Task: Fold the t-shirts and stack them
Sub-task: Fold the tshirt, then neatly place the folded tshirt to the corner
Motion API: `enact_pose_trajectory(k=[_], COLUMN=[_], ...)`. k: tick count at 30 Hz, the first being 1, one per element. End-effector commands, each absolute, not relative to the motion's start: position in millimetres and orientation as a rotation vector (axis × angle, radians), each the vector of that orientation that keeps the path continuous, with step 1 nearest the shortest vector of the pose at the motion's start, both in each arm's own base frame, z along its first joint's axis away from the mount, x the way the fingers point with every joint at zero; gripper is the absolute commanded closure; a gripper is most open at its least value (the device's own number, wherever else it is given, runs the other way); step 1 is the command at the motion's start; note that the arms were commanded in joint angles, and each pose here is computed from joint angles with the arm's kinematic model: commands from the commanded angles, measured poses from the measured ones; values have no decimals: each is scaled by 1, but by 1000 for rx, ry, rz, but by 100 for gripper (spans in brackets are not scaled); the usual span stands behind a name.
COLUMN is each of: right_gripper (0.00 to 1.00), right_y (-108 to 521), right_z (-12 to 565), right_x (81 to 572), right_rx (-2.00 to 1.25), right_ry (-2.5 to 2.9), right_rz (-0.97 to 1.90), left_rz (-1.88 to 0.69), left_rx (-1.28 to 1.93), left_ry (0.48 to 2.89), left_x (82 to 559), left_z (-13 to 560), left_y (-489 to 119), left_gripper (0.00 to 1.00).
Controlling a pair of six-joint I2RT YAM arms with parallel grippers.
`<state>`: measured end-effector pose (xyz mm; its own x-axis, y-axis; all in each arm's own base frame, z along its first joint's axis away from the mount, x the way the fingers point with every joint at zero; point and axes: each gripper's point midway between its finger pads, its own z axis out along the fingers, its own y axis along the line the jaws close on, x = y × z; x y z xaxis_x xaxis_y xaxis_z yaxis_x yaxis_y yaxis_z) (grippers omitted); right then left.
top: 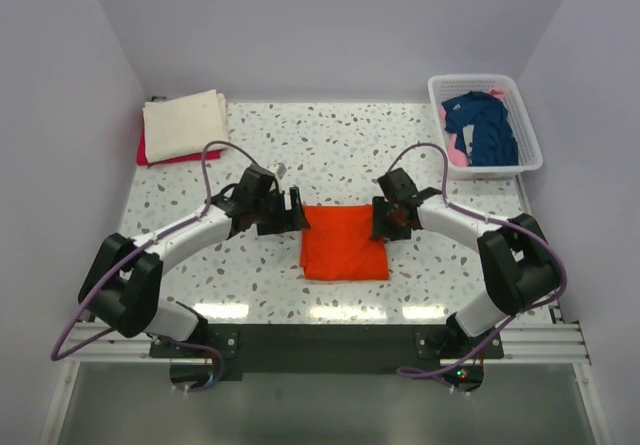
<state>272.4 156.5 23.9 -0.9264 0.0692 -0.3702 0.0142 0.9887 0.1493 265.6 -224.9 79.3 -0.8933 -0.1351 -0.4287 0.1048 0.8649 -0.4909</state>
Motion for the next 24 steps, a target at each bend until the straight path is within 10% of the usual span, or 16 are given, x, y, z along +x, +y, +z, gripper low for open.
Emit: enact_pose_trajectory(k=[1, 24], right_gripper=[47, 46], right_y=[165, 168], right_z=[51, 71], right_x=[285, 283], right_rx=[43, 50], right_ry=[2677, 2620], right_rz=[268, 349], left_rz=[-872, -723], left_rx=[85, -20], left_ry=[2585, 2812], left_x=[263, 240], left_z=[77, -7], left_y=[-242, -239], left_gripper=[18, 31])
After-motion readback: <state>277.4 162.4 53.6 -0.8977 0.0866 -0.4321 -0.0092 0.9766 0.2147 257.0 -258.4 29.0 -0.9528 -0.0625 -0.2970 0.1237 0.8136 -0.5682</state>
